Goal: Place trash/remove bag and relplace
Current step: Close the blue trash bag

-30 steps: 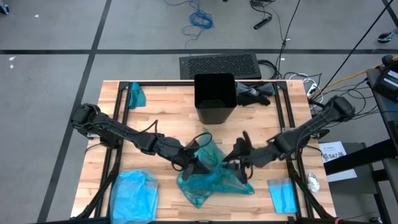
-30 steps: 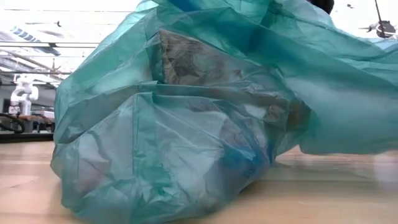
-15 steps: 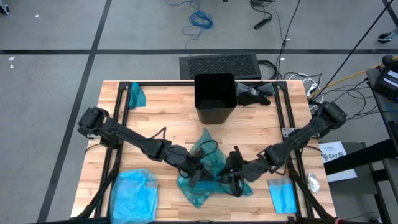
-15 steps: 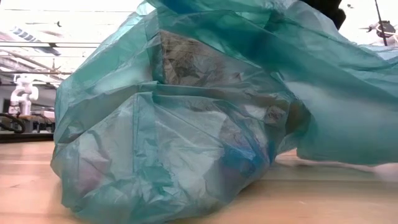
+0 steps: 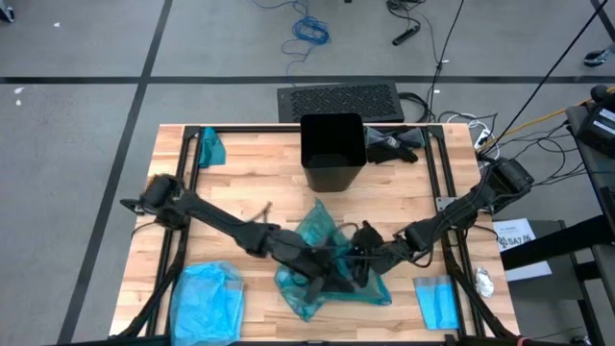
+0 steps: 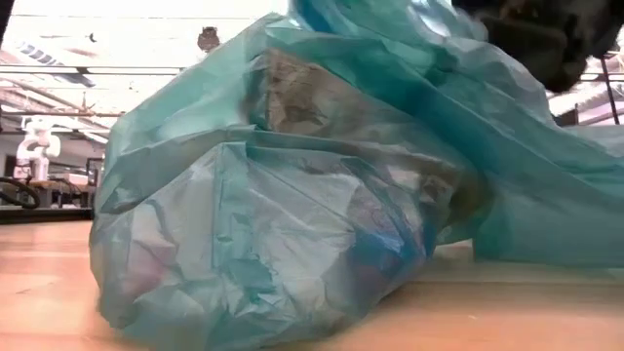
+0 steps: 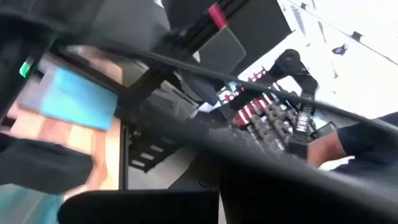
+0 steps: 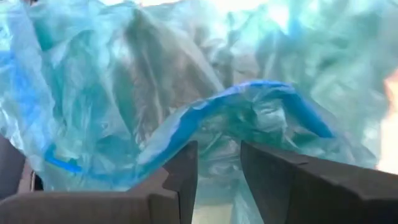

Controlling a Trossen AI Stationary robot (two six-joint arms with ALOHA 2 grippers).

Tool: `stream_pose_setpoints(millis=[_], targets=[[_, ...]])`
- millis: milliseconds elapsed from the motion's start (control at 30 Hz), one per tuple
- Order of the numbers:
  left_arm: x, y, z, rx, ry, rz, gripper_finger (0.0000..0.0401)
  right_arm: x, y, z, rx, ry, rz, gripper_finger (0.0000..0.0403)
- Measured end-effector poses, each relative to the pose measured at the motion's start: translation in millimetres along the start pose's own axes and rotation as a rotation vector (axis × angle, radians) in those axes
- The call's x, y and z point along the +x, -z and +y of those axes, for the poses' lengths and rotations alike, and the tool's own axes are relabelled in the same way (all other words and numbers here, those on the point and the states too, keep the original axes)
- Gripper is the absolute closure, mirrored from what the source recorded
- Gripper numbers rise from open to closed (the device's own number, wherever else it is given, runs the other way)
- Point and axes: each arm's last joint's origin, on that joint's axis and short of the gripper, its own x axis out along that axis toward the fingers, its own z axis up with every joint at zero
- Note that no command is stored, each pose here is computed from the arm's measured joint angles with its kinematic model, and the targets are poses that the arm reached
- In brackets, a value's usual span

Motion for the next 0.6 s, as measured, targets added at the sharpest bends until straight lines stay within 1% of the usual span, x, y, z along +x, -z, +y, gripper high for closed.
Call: stream_pose_setpoints(millis=[67, 133, 233, 300, 400, 500, 600], targets=[[-11.5, -8.9, -10.4, 0.036, -0.060, 0.001, 0.0401, -6.9, 2.9, -3.1, 0.028, -0.040, -0.030, 0.0289], [-23.6, -10.2, -15.2, 0.058, -0.179, 0.039, 0.0401, -17.2, 1.9, 0.8, 0.044, -0.102, -0.062, 0.0289], [-37.4, -8.3, -16.4, 0.066, -0.328, 0.098, 0.0401, -31.7, 2.4, 6.7, 0.033, -0.153, -0.072, 0.0289], [-39.8, -4.5, -14.9, 0.043, -0.367, 0.134, 0.0401, -41.9, 2.7, 11.4, 0.031, -0.182, -0.093, 0.0289], [-36.0, 9.8, -9.9, 0.007, -0.401, 0.195, 0.0401, -52.7, 6.8, 17.0, 0.041, -0.200, -0.123, 0.0289], [-33.1, 20.5, -7.6, -0.035, -0.426, 0.230, 0.0401, -55.4, 10.1, 21.3, 0.043, -0.237, -0.113, 0.0289], [-34.9, 29.1, -6.3, -0.068, -0.496, 0.252, 0.0401, -58.1, 11.9, 27.5, 0.047, -0.303, -0.100, 0.0289]])
